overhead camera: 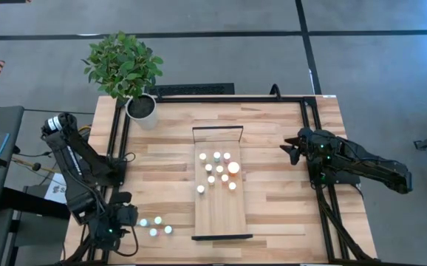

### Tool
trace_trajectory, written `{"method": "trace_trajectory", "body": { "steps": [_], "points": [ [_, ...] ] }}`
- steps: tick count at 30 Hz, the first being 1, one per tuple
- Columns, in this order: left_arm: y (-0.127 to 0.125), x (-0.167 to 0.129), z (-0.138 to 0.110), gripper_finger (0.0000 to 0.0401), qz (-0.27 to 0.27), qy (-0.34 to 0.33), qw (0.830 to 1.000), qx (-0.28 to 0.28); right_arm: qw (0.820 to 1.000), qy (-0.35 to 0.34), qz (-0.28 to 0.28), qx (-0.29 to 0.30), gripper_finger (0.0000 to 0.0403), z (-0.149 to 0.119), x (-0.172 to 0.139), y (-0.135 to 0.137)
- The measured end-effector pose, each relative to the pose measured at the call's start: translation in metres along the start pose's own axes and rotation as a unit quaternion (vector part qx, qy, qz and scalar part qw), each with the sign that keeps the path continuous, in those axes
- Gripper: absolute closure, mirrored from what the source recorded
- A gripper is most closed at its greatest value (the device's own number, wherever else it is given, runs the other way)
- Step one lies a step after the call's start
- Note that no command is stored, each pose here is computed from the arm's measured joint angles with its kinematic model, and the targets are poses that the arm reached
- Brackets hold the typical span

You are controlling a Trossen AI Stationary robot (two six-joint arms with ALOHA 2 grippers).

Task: Pick and place medicine bottles onto shelf by color
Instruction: Put the blue pill bottle on the shelf

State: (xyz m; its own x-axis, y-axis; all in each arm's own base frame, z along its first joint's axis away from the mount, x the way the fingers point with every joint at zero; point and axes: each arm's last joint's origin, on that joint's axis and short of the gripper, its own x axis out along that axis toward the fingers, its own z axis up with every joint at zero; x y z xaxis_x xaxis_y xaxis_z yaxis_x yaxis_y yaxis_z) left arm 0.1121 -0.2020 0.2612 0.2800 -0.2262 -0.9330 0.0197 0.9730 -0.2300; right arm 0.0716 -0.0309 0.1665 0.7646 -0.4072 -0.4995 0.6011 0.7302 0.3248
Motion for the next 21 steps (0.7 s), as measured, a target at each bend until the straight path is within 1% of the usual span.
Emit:
{"method": "trace_trajectory", "body": {
  "steps": [8,15,21],
  "points": [
    [-0.0004,-0.0047,0.0080,0.0246,0.004,-0.029,1.000,-0.003,1.000,0.000,0.000,0.000,0.0168,0.0000,0.0000,0.0000],
    [-0.0016,-0.0065,0.0074,0.0246,0.018,-0.056,0.998,0.033,1.000,0.000,0.000,0.000,0.0168,0.0000,0.0000,0.0000],
    [0.0034,0.0012,0.0039,0.0236,0.035,-0.052,0.997,0.038,1.000,0.000,0.000,0.000,0.0168,0.0000,0.0000,0.0000]
  ]
}}
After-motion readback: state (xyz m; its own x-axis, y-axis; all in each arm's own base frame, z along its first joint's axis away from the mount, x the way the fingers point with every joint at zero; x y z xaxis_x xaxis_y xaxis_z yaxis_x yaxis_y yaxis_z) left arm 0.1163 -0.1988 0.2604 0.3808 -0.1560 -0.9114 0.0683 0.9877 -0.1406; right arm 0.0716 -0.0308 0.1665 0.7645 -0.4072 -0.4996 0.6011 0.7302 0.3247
